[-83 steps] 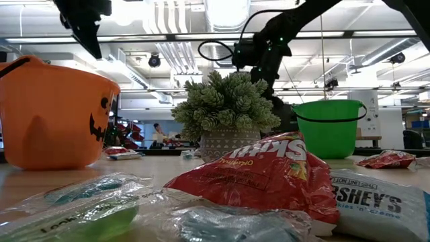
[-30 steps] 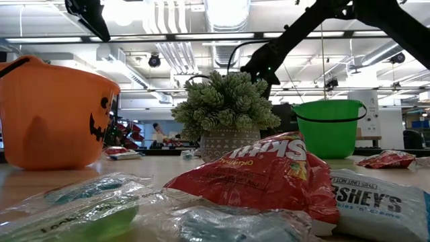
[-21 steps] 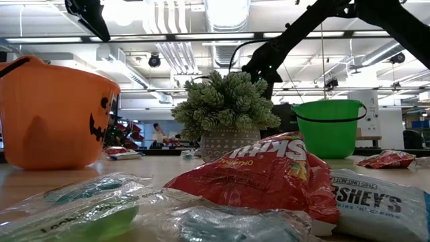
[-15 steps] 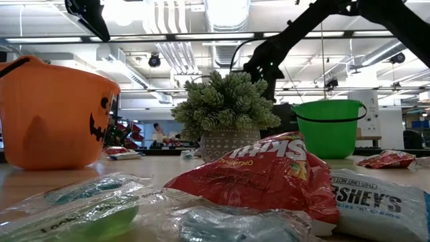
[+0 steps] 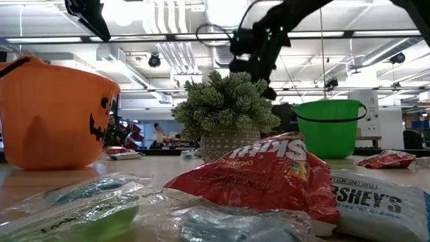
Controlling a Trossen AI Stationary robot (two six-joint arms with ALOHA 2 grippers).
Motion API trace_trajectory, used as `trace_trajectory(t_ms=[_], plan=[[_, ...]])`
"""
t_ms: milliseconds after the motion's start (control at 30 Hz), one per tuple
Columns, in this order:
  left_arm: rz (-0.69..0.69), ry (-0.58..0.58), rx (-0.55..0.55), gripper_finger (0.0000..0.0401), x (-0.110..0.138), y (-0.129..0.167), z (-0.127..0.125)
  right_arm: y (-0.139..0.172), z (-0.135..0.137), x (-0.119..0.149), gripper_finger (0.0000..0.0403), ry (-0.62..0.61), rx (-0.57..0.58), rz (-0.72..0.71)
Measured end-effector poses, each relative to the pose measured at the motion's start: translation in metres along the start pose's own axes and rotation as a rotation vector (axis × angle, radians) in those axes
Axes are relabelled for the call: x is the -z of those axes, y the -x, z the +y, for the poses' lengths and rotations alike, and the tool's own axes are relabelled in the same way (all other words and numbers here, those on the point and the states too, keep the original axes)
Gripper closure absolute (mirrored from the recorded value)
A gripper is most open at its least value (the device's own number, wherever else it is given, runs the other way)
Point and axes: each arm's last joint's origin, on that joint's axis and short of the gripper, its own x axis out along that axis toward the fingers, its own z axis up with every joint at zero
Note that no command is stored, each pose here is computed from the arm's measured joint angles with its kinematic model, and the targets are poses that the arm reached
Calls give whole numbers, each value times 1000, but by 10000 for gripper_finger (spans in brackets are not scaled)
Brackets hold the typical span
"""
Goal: Sort candy
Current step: Put the red candy into the orange bucket
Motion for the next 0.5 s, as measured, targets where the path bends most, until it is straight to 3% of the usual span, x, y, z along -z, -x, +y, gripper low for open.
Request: trace_trajectory(t_ms=[233,500], plan=[[0,-6,37,251,4,5,0,23,39,-17,391,61,-51,-97],[-52,8,244,251,8,12,-5,57,85,-43,391,91,-140,-270]])
